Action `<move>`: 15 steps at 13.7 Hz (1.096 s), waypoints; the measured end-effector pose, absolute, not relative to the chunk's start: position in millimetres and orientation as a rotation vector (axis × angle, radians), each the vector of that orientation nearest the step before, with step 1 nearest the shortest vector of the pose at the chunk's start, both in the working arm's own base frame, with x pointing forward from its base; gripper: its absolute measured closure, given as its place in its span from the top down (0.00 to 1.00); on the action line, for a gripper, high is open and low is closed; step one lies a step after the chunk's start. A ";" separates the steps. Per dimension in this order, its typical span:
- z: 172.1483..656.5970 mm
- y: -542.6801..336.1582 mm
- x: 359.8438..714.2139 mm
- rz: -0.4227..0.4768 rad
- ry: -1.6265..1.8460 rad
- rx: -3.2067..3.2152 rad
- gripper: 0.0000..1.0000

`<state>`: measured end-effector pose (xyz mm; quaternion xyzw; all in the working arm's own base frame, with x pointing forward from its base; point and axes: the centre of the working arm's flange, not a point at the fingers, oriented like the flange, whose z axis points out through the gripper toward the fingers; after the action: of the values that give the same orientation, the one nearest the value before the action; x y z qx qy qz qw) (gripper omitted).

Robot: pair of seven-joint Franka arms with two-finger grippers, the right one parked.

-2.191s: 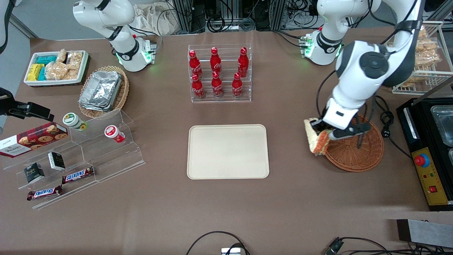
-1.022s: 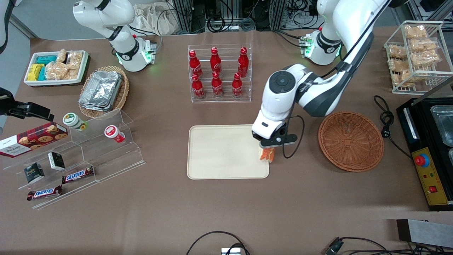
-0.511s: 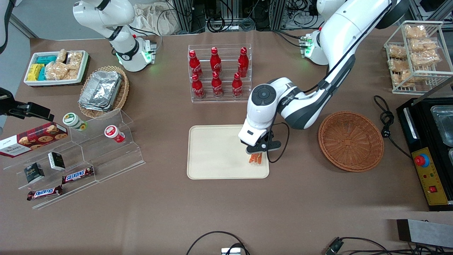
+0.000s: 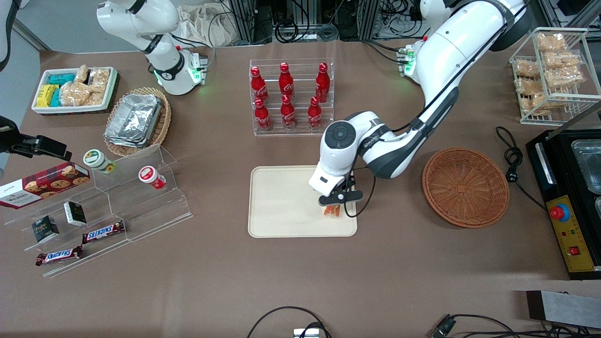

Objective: Place sandwich from basket to tray
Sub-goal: 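Lower the sandwich onto the cream tray and open the left gripper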

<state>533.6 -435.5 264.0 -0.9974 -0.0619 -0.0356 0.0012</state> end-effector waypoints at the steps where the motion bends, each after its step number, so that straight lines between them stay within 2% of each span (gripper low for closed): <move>1: 256.2 -439.7 529.4 -0.110 -0.178 -3.123 0.15; 5: 228.5 -446.3 521.0 -0.091 -0.151 -3.090 0.15; 8: 226.0 -450.0 519.8 -0.104 -0.146 -3.077 0.16; 10: 224.6 -449.4 520.1 -0.112 -0.141 -3.069 0.30; 15: 218.9 -444.4 525.0 -0.142 -0.148 -3.049 0.83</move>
<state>525.0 -444.4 218.9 -0.9968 -0.0484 -0.0464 0.0428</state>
